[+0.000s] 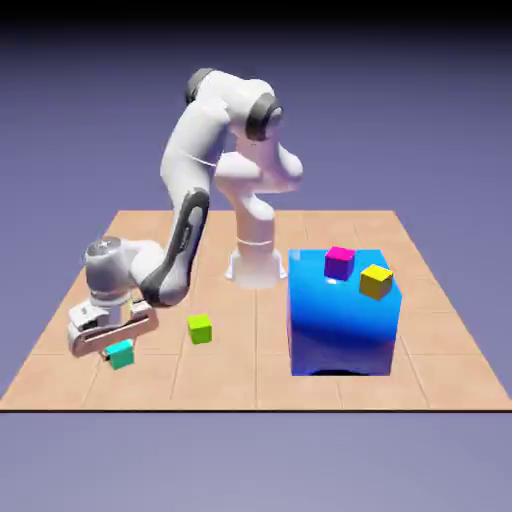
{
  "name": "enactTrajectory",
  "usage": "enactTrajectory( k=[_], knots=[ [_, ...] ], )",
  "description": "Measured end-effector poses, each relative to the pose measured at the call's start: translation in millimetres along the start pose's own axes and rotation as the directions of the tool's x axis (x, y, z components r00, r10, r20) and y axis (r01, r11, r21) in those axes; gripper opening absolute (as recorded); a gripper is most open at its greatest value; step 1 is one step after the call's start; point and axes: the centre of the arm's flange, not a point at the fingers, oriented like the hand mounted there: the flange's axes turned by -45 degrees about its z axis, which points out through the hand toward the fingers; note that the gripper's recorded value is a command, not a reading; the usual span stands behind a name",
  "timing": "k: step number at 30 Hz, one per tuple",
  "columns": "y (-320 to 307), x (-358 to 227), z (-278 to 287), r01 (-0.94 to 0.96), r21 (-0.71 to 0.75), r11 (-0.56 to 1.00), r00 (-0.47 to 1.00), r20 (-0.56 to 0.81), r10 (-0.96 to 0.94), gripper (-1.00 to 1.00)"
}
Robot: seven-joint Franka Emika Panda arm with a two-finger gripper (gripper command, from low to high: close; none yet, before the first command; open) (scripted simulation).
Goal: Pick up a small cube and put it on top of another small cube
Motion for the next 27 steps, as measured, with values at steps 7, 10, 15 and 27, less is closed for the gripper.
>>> enactTrajectory(
  k=[7,10,15,27],
  knots=[
    [-68,111,-58,0.193,0.072,0.979,0.979,-0.088,-0.186,-1.00],
    [-120,163,-94,0.311,0.094,0.946,0.947,-0.117,-0.300,-1.00],
    [-232,230,-160,0.523,0.094,0.847,0.851,-0.126,-0.511,-1.00],
    [-454,218,-291,0.789,-0.058,0.611,0.613,0.028,-0.790,-1.00]
  ],
)
